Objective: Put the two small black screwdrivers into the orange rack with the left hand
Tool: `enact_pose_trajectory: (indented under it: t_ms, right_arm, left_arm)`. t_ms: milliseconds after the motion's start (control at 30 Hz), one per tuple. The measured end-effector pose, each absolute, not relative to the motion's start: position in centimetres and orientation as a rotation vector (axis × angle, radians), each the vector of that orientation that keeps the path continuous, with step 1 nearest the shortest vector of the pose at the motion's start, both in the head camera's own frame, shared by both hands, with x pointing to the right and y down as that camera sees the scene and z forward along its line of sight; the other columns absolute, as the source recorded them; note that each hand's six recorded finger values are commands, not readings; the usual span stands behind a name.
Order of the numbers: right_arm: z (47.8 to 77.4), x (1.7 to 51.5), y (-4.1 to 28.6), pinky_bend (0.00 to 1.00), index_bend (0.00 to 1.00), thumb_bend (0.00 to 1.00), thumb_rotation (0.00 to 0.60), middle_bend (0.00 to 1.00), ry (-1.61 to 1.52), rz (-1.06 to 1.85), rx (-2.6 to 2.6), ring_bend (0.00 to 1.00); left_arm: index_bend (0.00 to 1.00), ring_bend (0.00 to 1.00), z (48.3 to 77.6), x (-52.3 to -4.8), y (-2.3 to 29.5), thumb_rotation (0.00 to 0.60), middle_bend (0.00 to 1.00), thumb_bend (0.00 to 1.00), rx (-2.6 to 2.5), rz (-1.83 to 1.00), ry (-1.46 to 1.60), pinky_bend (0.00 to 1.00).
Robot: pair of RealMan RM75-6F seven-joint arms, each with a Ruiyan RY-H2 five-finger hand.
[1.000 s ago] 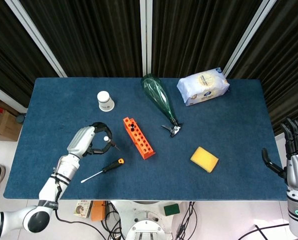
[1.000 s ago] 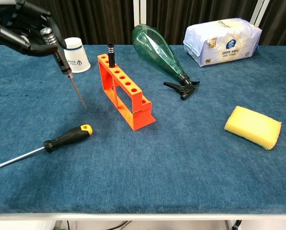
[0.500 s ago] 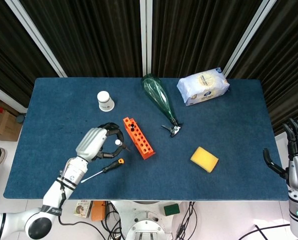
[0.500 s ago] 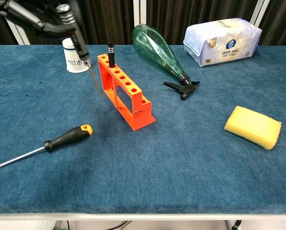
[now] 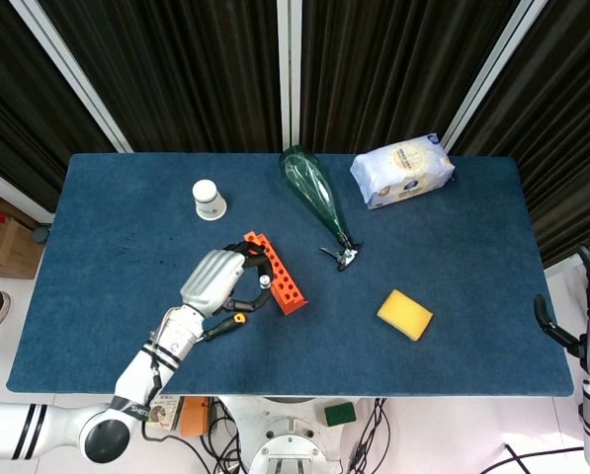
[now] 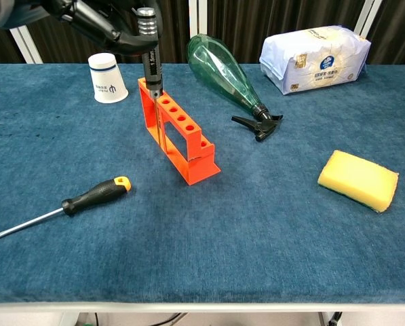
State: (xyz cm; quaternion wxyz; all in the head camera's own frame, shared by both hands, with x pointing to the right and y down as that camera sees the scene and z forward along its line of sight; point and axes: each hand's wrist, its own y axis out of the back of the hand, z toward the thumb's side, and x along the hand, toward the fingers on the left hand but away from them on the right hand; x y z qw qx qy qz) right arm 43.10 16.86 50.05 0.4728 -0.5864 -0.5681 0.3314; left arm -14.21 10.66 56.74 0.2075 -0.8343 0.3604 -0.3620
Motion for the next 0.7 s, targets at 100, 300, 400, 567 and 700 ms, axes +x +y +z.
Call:
enact_pose_trajectory:
  t_ms: [100,300,400,567,700]
  right_arm:
    - [50.2,43.2,16.8,0.00,0.00,0.37,0.600,0.00,-1.391,0.813,-1.438,0.00]
    - [50.2,43.3,16.7,0.00,0.00,0.37,0.600,0.00,-1.395,0.808,-1.437,0.00]
    - [50.1,43.4,16.6,0.00,0.00,0.37,0.600,0.00,-1.400,0.808,-1.433,0.00]
    - [50.2,43.6,16.6,0.00,0.00,0.37,0.600,0.00,-1.403,0.808,-1.432,0.00]
    - [50.3,43.6,16.6,0.00,0.00,0.37,0.600,0.00,-1.403,0.810,-1.435,0.00]
  left_arm:
    - [0.62,0.24,56.6,-13.8,10.3,0.600,0.54,0.38,-2.323,-0.997,1.008,0.29]
    - [0.62,0.24,55.7,-12.9,9.0,0.600,0.54,0.38,-2.298,-0.976,1.016,0.29]
    - [0.63,0.24,55.1,-12.7,8.2,0.600,0.54,0.38,-2.280,-0.973,1.024,0.29]
    - [0.63,0.24,54.1,-12.1,7.4,0.600,0.55,0.38,-2.265,-0.968,1.027,0.29]
    - [0.63,0.24,53.9,-11.7,7.0,0.600,0.55,0.38,-2.268,-0.977,1.026,0.29]
